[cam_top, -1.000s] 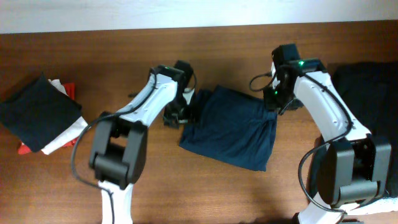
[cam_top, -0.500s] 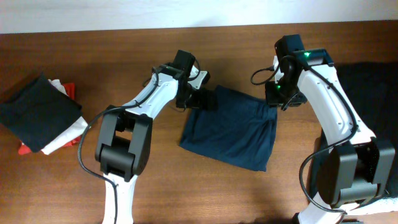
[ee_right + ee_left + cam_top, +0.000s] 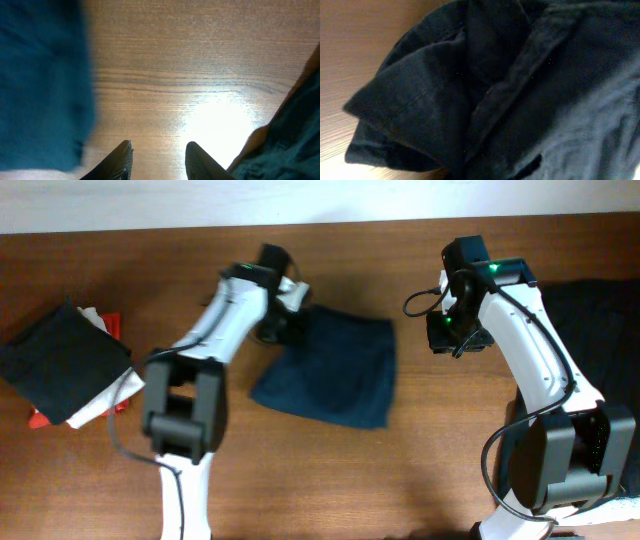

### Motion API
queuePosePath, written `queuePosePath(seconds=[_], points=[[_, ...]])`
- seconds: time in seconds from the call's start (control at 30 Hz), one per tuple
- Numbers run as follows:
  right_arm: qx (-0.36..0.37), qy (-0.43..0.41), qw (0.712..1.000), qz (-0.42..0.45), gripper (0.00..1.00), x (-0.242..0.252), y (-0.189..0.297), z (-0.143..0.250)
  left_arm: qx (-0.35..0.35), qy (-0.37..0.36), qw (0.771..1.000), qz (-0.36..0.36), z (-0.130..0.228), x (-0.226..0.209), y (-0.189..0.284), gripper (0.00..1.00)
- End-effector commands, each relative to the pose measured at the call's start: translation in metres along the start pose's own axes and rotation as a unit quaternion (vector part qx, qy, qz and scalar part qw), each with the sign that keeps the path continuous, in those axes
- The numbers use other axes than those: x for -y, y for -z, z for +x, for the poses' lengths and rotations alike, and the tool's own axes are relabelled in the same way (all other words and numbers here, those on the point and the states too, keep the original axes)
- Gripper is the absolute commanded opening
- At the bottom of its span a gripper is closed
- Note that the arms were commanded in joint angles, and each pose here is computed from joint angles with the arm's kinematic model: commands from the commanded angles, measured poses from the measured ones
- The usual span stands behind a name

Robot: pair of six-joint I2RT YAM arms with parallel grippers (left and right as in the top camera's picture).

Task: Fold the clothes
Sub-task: 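Carry the folded shorts with the left gripper onto the left stack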

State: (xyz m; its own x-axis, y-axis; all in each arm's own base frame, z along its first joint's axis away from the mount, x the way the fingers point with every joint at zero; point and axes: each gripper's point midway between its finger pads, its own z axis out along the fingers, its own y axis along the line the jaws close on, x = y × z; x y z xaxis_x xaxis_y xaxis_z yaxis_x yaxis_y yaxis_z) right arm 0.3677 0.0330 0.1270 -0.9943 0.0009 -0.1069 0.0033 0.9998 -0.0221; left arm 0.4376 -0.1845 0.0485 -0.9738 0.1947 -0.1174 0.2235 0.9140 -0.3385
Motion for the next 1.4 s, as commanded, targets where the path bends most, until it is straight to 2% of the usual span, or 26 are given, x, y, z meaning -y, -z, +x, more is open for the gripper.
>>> queuePosePath(seconds=[0.0, 0.17, 0.27, 0.5, 0.77, 1.0, 1.07, 1.1, 1.13, 1.2, 1.23, 1.3, 1.37], points=[[0.011, -0.005, 1.0, 0.001, 0.39, 0.002, 0.007, -0.005, 0.171, 0.026, 0.983, -0.069, -0.036, -0.056, 0.155, 0.0], [0.01, -0.005, 1.0, 0.001, 0.39, 0.002, 0.007, -0.004, 0.304, 0.123, 0.93, -0.165, -0.008, -0.151, 0.293, 0.01], [0.007, -0.005, 1.0, 0.002, 0.39, 0.002, 0.007, -0.003, 0.335, 0.181, 0.902, -0.203, 0.013, -0.209, 0.328, 0.01], [0.004, -0.005, 1.0, 0.002, 0.39, 0.002, 0.007, -0.001, 0.359, 0.261, 0.863, -0.24, 0.058, -0.283, 0.366, 0.04], [0.002, -0.005, 1.0, 0.002, 0.39, 0.002, 0.007, 0.0, 0.351, 0.305, 0.849, -0.252, 0.09, -0.315, 0.373, 0.04], [-0.005, -0.005, 1.0, 0.003, 0.39, 0.002, 0.007, 0.003, 0.329, 0.377, 0.825, -0.262, 0.138, -0.371, 0.368, 0.04], [-0.005, -0.005, 1.0, 0.003, 0.39, 0.002, 0.007, 0.003, 0.317, 0.388, 0.826, -0.257, 0.144, -0.381, 0.358, 0.04], [-0.005, -0.005, 1.0, 0.003, 0.39, 0.002, 0.007, 0.003, 0.31, 0.391, 0.828, -0.255, 0.145, -0.384, 0.353, 0.15], [-0.005, -0.005, 1.0, 0.003, 0.39, 0.002, 0.007, 0.003, 0.305, 0.394, 0.83, -0.253, 0.145, -0.386, 0.348, 0.45], [-0.005, -0.005, 1.0, 0.003, 0.39, 0.002, 0.007, 0.003, 0.306, 0.393, 0.829, -0.253, 0.145, -0.387, 0.348, 0.68], [-0.005, -0.005, 1.0, 0.003, 0.39, 0.002, 0.007, 0.003, 0.306, 0.394, 0.829, -0.253, 0.145, -0.387, 0.348, 0.73], [-0.005, -0.005, 1.0, 0.003, 0.4, 0.002, 0.007, 0.003, 0.309, 0.392, 0.831, -0.245, 0.143, -0.385, 0.347, 0.73], [-0.005, -0.005, 1.0, 0.003, 0.49, 0.002, 0.006, 0.003, 0.332, 0.368, 0.849, -0.185, 0.122, -0.367, 0.342, 0.77]])
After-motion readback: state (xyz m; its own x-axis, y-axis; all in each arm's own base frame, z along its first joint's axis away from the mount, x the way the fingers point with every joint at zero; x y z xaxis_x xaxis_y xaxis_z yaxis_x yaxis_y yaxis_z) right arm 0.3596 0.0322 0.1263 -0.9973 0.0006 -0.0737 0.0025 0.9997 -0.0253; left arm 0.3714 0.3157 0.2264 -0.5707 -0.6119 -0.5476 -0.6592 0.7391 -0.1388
